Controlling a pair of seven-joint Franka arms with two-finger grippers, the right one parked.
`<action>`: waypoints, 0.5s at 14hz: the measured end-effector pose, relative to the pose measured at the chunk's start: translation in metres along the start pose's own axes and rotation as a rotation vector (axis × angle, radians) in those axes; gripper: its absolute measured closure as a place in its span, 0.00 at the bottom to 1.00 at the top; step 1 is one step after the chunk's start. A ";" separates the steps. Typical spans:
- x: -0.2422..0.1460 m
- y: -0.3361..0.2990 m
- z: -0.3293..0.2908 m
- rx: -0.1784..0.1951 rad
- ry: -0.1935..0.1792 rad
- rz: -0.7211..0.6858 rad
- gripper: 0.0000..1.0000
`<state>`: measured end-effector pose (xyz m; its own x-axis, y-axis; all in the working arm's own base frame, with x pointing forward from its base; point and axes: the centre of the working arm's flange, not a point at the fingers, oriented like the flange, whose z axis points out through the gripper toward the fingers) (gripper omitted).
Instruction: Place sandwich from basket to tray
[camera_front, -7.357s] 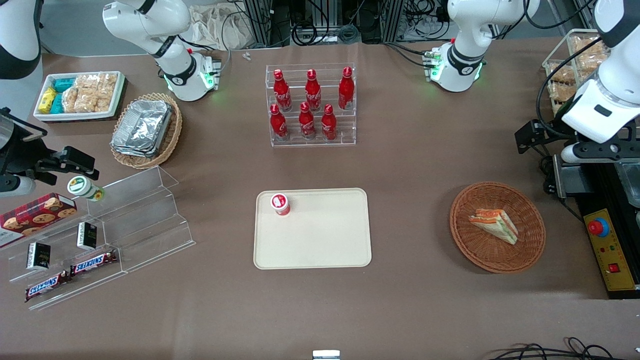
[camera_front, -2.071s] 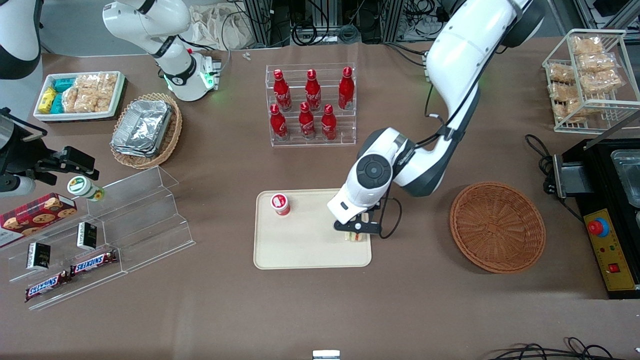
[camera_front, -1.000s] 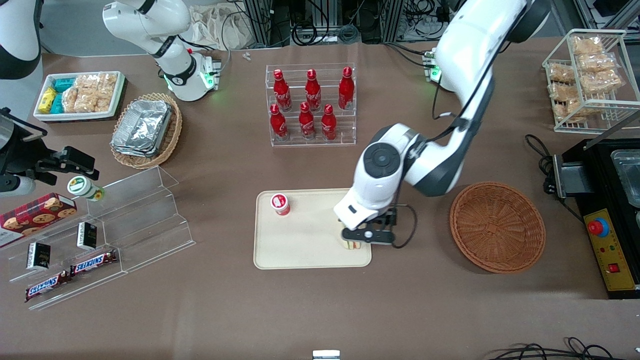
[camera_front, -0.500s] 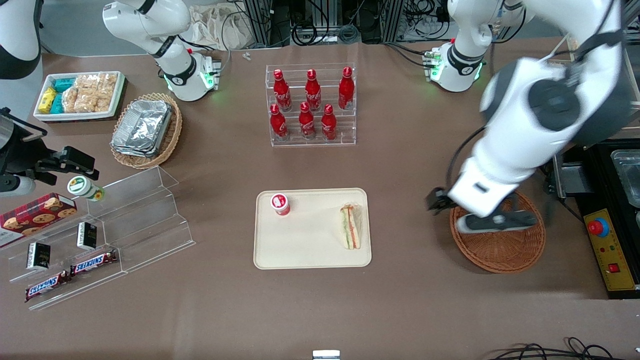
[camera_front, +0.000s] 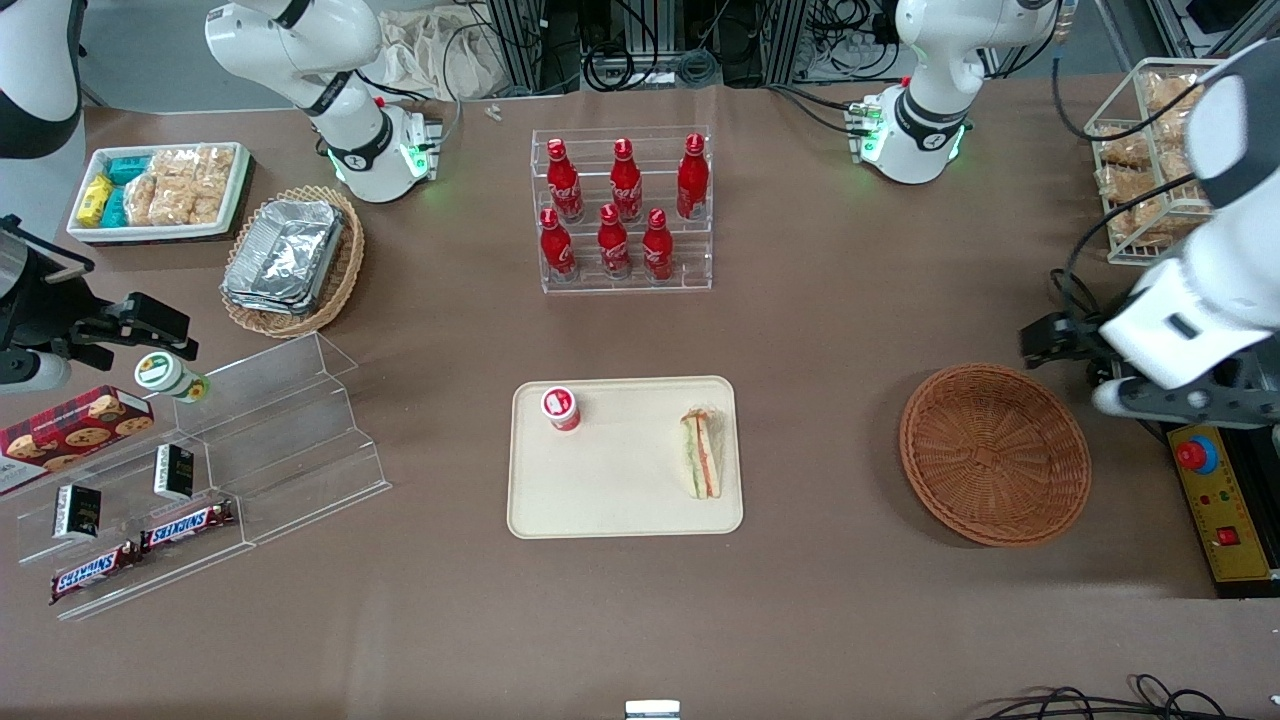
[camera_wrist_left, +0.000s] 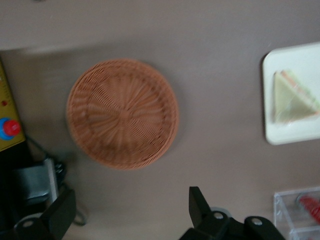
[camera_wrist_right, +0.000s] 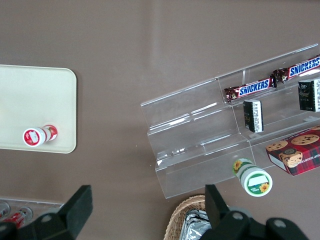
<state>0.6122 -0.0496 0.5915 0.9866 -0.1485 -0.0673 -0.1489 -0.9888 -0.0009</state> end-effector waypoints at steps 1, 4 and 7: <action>-0.006 -0.014 -0.003 0.002 -0.014 0.002 0.00; -0.012 -0.029 -0.005 0.050 -0.021 -0.001 0.00; -0.009 -0.025 -0.005 0.052 -0.008 -0.019 0.00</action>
<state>0.6070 -0.0240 0.5968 0.9887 -0.1298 -0.0744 -0.1340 -0.9895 -0.0541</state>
